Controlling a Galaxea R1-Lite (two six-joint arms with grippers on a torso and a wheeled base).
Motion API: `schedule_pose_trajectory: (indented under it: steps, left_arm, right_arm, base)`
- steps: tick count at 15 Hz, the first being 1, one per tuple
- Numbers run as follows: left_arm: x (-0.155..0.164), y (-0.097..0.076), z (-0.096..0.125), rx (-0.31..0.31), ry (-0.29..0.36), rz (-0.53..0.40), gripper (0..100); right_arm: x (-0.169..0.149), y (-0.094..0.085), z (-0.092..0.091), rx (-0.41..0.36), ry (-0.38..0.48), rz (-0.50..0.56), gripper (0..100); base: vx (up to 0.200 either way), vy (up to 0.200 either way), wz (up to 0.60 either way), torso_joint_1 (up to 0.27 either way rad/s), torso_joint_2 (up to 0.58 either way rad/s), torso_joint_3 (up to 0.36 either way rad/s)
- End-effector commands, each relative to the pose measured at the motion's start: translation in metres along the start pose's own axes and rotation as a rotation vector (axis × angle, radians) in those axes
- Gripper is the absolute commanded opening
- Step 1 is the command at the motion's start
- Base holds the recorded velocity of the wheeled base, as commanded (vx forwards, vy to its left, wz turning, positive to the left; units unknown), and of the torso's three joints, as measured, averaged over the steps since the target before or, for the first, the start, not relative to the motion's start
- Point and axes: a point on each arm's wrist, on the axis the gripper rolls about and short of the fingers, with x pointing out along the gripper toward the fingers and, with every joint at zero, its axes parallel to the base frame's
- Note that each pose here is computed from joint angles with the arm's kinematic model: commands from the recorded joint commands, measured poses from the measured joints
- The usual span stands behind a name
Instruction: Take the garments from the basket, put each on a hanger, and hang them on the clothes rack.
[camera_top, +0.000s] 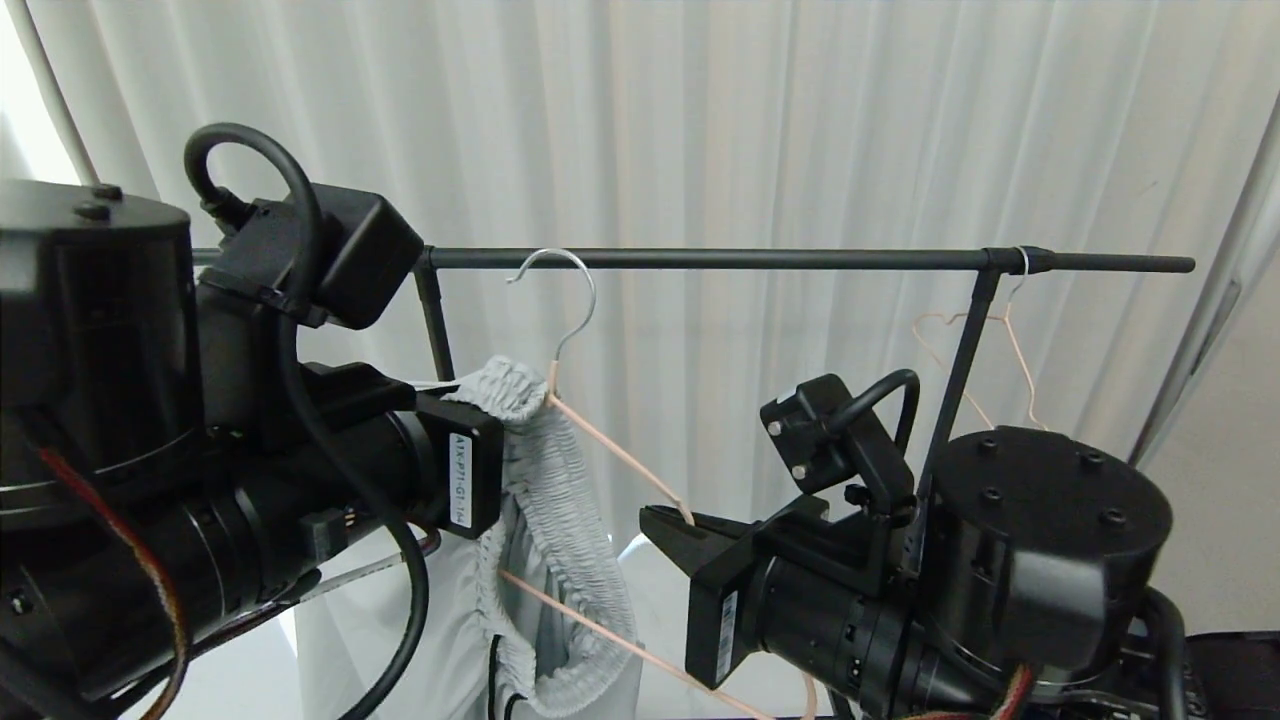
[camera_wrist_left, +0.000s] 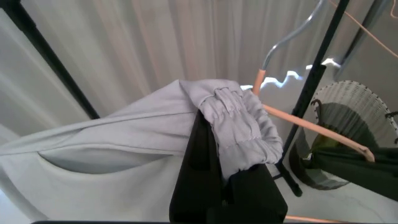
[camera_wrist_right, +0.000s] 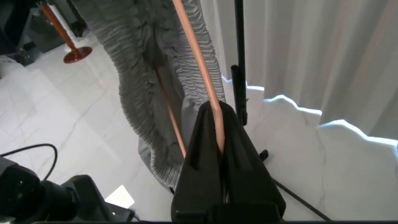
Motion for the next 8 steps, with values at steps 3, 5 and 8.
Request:
schedule_pose_trajectory:
  steps: [3, 5, 8]
  left_arm:
    - [-0.008, 0.003, -0.002, 0.000, -0.009, -0.004, 0]
    - [-0.012, 0.005, 0.000, 0.002, -0.021, -0.004, 0]
    - [-0.013, 0.005, 0.000, 0.032, -0.025, -0.005, 0]
  right_arm:
    - [-0.009, 0.002, 0.013, 0.001, -0.045, 0.012, 0]
    - [-0.013, 0.003, 0.017, 0.002, -0.061, 0.018, 0]
    - [-0.016, 0.004, 0.021, -0.002, -0.081, 0.025, 0]
  base:
    - [0.000, 0.000, 0.00, 0.000, 0.00, 0.000]
    - [0.000, 0.000, 0.00, 0.000, 0.00, 0.000]
    - [0.000, 0.000, 0.00, 0.000, 0.00, 0.000]
